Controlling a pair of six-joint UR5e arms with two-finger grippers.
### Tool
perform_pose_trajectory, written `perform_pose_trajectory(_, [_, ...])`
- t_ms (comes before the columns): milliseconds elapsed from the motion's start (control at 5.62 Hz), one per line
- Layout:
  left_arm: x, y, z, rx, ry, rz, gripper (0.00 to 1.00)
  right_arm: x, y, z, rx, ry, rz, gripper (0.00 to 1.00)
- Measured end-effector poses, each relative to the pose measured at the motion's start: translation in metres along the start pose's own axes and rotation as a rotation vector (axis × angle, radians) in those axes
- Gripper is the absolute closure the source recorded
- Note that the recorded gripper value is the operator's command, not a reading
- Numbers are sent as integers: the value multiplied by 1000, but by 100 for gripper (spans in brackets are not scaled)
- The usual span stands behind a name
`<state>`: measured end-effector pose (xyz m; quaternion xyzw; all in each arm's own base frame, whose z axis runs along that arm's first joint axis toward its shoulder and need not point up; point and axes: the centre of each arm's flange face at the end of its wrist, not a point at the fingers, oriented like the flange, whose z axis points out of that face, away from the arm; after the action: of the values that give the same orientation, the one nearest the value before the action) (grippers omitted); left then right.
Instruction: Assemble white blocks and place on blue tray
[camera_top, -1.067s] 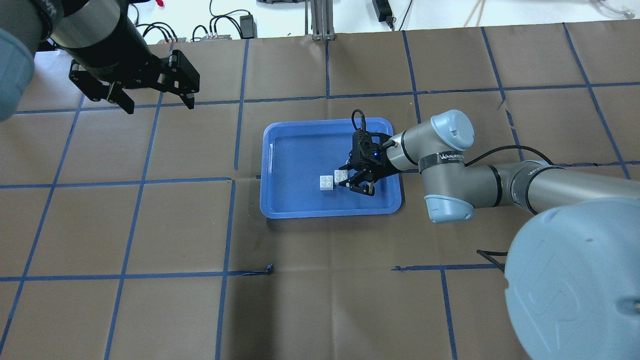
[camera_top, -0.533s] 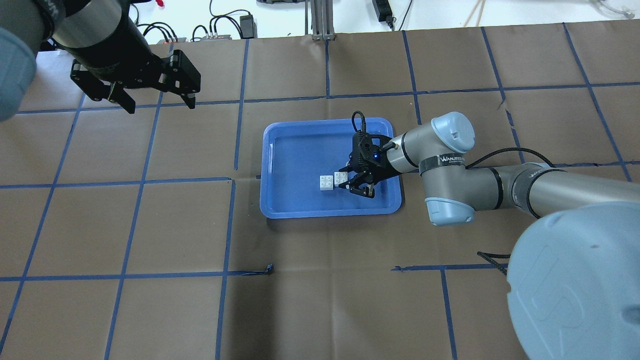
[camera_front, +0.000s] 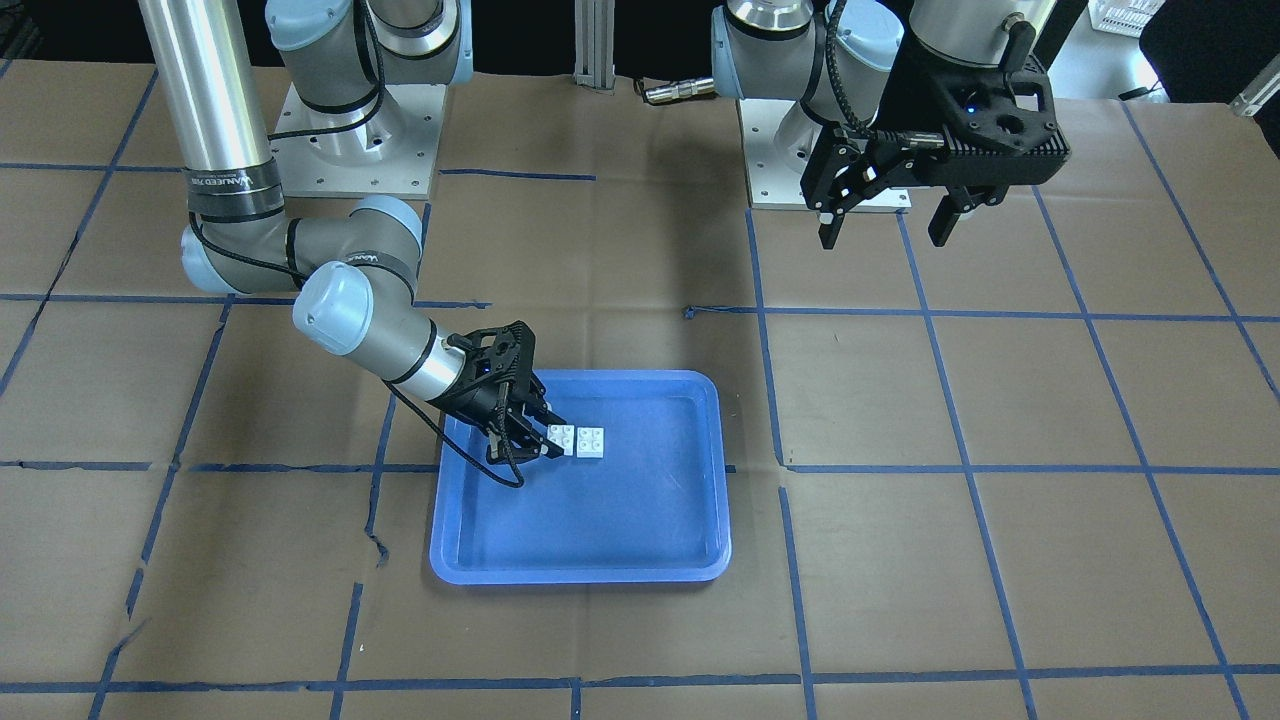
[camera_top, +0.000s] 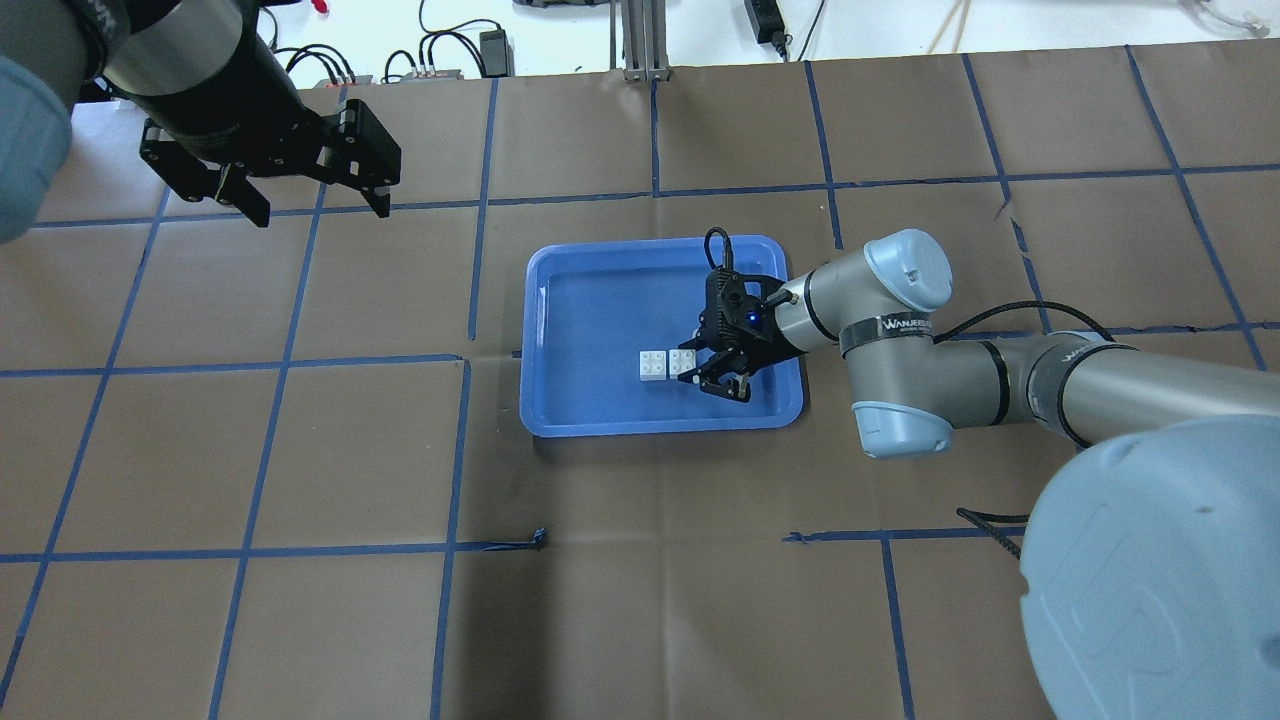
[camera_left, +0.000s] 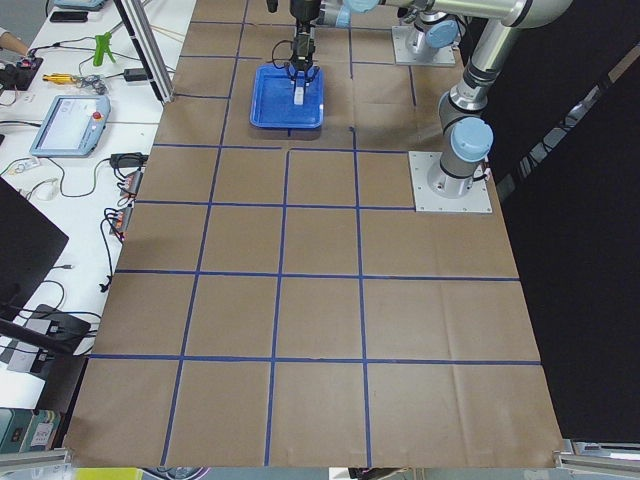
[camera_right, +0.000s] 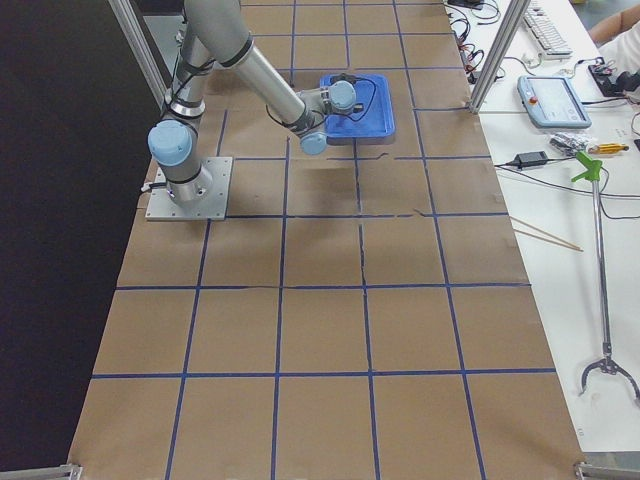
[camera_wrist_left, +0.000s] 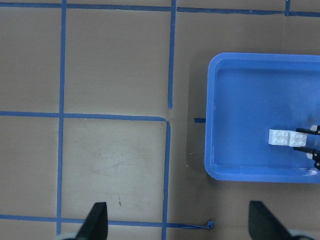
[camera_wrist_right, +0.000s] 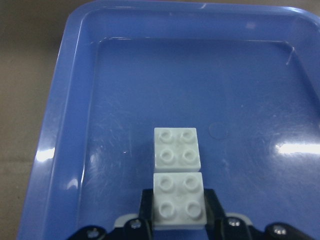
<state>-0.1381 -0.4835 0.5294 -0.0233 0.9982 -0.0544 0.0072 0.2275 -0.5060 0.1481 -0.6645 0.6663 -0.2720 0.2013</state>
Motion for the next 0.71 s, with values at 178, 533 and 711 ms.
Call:
perform_pose_trajectory(178, [0, 1, -1, 1, 1, 3, 1, 0, 0, 1, 2, 0, -2, 66])
perform_pose_trajectory(533, [0, 2, -2, 2, 1, 7, 1, -1, 0, 2, 4, -1, -1, 66])
perform_pose_trajectory(711, [0, 2, -2, 3, 1, 7, 1, -1, -1, 2, 7, -2, -1, 66])
